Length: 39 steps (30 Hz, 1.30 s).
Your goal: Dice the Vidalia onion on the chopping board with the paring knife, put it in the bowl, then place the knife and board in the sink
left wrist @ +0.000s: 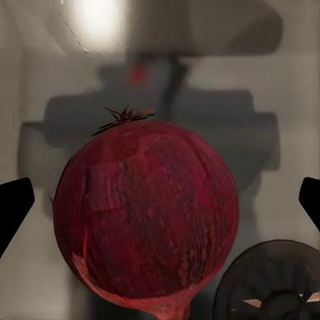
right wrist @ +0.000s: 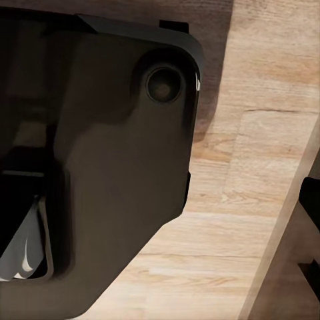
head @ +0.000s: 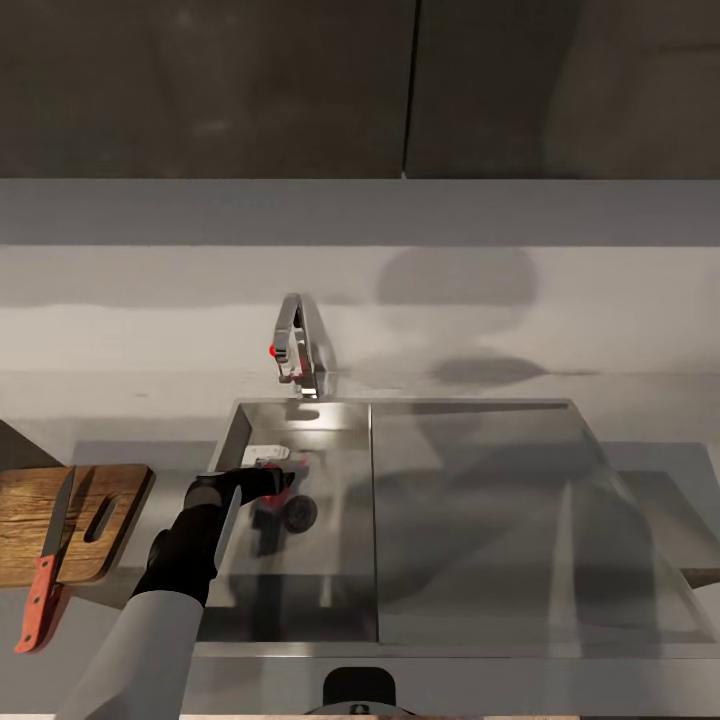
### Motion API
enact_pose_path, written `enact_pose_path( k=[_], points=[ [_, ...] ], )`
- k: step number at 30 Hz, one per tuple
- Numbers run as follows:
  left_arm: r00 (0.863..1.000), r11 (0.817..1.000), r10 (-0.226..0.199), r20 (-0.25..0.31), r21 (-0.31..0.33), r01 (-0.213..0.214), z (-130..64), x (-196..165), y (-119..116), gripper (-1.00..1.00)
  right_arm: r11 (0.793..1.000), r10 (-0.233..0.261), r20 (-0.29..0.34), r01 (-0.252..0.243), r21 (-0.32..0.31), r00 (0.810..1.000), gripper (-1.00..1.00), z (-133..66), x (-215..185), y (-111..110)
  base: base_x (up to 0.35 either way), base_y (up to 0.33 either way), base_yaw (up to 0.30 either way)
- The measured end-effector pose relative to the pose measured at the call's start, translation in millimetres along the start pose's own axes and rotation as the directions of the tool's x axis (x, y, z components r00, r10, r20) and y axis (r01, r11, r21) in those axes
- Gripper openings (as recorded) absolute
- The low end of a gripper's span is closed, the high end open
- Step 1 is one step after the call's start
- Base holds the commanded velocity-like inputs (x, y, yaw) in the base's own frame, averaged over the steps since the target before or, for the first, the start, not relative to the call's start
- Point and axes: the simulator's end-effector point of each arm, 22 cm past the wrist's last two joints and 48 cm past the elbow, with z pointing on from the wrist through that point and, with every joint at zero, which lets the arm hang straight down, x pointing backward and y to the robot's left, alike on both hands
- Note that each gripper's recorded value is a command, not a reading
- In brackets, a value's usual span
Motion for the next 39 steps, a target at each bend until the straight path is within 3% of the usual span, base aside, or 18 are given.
enact_pose_path(
  k=[17,18,39],
  points=[
    [1.000,1.000,0.000,-0.004,0.000,0.000,0.6,1.6,0.2,1.00,1.000,0.000,0.000,0.000,0.000,1.000,1.00,0.0,0.0,0.0,0.000,0.000,0.000],
    [1.000,1.000,0.000,-0.003,0.000,0.000,0.5,1.3,0.4,-1.00,1.000,0.000,0.000,0.000,0.000,1.000,1.00,0.0,0.0,0.0,0.000,0.000,0.000],
    [1.000,1.000,0.000,0.010,-0.003,0.000,-1.9,-4.4,1.5,-1.00,1.000,0.000,0.000,0.000,0.000,1.000,1.00,0.0,0.0,0.0,0.000,0.000,0.000]
  ],
)
